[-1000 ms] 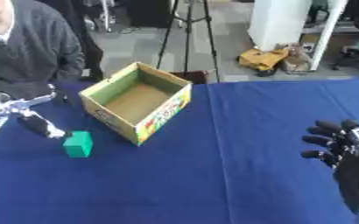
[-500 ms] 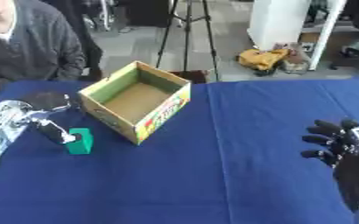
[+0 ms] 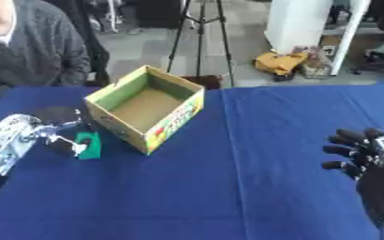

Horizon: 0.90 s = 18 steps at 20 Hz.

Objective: Pick up objects on the table and place them in the box.

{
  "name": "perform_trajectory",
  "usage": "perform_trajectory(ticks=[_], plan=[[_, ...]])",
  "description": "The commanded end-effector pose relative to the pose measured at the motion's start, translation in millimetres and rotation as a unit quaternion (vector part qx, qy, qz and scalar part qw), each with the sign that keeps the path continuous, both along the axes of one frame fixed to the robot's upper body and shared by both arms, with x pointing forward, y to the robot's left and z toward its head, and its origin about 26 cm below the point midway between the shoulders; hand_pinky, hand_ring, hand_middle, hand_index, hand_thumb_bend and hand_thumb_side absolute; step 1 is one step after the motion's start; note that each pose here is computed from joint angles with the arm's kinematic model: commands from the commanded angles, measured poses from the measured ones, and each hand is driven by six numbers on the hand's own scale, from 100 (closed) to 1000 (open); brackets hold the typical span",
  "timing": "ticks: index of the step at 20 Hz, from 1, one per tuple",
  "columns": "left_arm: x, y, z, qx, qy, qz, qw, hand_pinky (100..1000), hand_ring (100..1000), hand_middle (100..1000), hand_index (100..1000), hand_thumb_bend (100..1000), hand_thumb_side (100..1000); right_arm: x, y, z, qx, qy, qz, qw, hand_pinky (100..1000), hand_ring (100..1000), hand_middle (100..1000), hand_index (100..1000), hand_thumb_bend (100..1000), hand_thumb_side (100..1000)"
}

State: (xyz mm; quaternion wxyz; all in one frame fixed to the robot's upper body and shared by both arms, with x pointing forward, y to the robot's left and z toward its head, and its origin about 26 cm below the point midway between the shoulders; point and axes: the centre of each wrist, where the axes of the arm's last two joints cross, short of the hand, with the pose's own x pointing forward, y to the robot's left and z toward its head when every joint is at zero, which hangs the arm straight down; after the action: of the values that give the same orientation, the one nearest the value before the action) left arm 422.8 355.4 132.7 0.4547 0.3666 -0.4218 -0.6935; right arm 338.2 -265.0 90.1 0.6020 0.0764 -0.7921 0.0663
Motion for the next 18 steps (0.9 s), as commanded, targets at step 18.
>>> perform_trajectory(ticks=[18], plan=[[-1.7, 19, 8.1, -0.002, -0.001, 0.054, 0.999, 689, 695, 712, 785, 468, 387, 1.4, -2, 10.4, -0.003, -0.018, 0.002, 1.0, 572, 731, 698, 805, 100, 1000]])
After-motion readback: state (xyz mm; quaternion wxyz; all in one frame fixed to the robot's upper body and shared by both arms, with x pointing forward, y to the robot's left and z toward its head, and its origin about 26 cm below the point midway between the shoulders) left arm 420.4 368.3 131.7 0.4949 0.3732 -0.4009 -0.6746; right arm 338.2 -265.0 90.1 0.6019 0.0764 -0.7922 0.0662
